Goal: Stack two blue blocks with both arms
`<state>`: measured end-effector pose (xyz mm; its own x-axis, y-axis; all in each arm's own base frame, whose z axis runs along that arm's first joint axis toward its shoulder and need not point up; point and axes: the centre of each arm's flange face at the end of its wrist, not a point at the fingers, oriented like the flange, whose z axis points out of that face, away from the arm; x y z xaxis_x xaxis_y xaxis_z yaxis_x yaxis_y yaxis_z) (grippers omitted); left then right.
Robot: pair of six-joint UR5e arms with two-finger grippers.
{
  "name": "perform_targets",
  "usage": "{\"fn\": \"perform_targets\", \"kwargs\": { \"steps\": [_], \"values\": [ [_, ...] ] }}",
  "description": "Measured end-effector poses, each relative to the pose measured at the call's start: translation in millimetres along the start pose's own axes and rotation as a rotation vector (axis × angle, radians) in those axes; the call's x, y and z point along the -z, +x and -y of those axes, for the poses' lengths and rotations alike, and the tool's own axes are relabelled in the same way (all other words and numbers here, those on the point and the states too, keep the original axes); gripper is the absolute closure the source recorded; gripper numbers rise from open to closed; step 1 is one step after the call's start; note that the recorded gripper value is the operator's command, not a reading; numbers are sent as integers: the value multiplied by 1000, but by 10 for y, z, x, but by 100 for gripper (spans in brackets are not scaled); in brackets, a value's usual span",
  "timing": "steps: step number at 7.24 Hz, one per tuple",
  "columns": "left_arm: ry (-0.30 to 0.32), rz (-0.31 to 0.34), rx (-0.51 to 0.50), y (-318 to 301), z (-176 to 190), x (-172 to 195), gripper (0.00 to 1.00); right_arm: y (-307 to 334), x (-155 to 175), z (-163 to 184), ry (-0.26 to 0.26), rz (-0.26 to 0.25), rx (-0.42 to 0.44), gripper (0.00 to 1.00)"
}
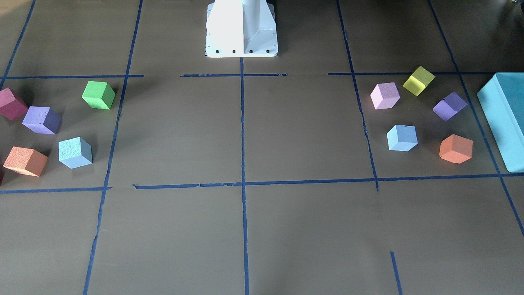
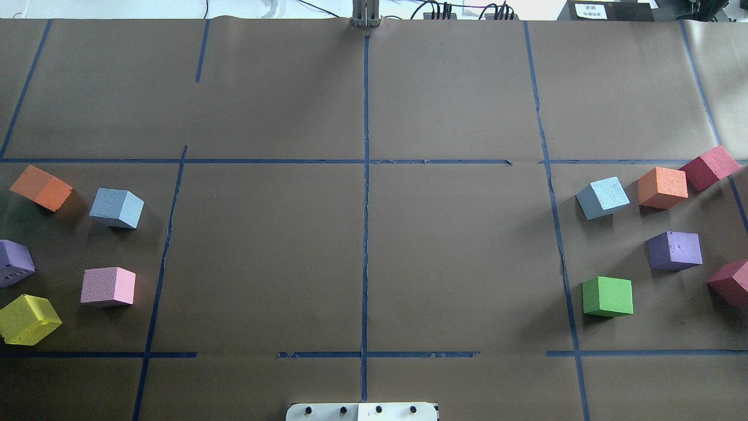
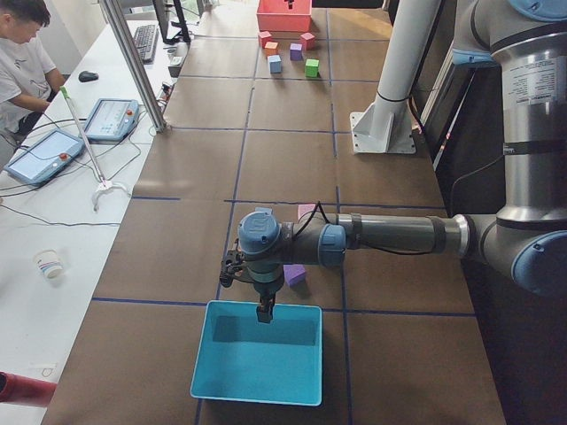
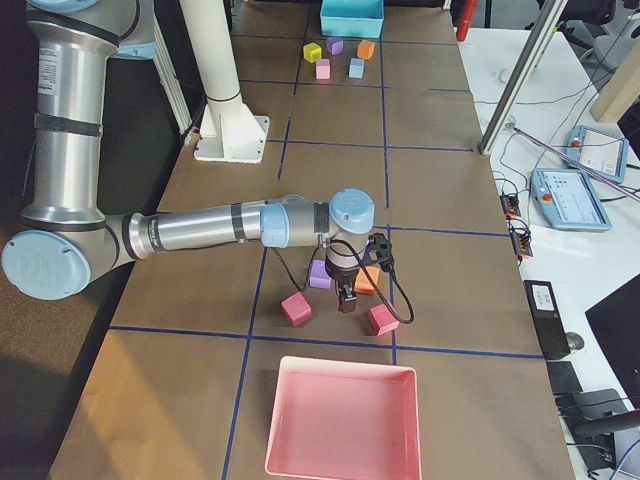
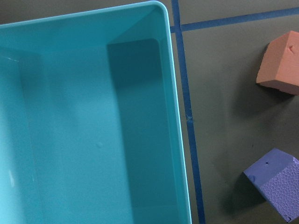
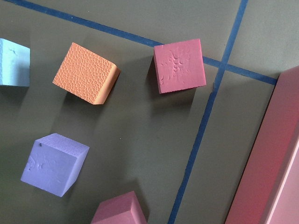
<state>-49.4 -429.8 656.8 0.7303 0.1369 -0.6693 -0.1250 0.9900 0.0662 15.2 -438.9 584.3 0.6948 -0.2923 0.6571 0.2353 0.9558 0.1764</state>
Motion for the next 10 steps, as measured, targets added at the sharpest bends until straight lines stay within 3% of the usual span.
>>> {"fn": "perform_targets", "kwargs": {
  "steps": [3,6,7,10],
  "values": [
    [-2,2,0,-5,-6,-10,0,-124,68,172,19,11,-17,0],
    [-3,0,1,-3,-8,-13,0,-1293,31,1112,26,64,-18,0],
    [-3,0,1,-3,-8,-13,0,-1688,-96,1307,28,62,-11,0],
    [-3,0,1,-5,-10,-13,0,-2295,-896,1515,137,41,-48,0]
  ]
}}
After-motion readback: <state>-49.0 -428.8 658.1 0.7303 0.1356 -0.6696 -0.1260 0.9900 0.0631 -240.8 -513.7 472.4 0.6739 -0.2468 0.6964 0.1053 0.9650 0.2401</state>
